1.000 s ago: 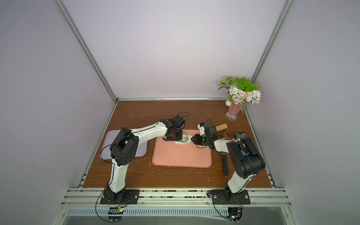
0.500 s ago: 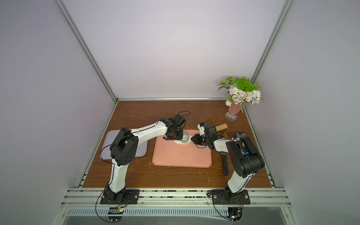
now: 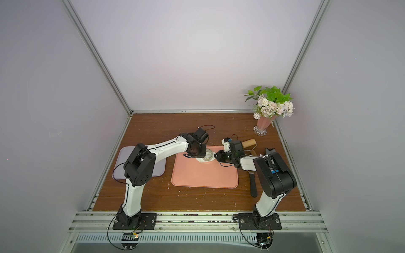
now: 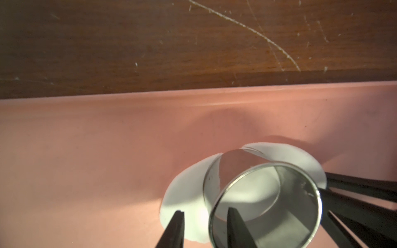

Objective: Roll out the dumpling wrappers from the dough
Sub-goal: Remove the dumpling wrapper from the work surface.

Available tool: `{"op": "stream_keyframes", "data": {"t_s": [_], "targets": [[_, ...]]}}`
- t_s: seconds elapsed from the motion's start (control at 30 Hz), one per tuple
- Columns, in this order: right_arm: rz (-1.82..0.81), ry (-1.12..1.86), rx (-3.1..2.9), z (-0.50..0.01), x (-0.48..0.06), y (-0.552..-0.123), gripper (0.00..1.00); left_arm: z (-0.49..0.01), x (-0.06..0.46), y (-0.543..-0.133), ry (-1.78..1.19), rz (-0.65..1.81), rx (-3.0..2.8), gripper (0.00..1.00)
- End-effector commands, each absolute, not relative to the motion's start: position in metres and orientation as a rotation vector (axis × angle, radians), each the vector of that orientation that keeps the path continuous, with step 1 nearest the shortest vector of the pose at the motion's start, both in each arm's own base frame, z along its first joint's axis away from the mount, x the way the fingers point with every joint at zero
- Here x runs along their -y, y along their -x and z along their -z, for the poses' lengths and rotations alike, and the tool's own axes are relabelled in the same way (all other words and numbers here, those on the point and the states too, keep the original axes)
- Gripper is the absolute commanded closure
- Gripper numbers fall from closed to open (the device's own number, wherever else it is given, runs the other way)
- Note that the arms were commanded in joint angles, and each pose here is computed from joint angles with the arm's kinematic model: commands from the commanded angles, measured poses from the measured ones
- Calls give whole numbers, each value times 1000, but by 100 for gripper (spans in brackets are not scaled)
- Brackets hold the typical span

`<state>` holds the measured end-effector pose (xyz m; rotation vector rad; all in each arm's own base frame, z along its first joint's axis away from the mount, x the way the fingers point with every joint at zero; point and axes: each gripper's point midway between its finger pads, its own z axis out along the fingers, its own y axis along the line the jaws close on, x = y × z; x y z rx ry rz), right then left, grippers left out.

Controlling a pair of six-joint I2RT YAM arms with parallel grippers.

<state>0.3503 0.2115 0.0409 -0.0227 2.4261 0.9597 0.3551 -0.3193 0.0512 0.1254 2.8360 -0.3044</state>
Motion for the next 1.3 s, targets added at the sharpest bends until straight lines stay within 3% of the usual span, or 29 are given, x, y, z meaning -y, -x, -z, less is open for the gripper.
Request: {"op": "stream_keyframes", "data": {"t_s": [0.0, 0.23, 0.4, 0.8, 1.27], "targets": [[-989, 27, -2412, -44, -216, -350, 77, -60, 325, -354, -151, 312, -2831, 68], [-987, 22, -2414, -43, -216, -351, 83, -59, 327, -355, -156, 315, -2831, 72], [-1000, 23, -2408, -44, -217, -350, 89, -54, 327, -353, -160, 302, -2843, 81], [-1036, 31, -2354, -58, -218, -349, 94, -49, 325, -351, -179, 278, -2856, 90], [-1053, 36, -2319, -65, -219, -348, 95, -53, 326, -352, -180, 271, -2849, 89]]}}
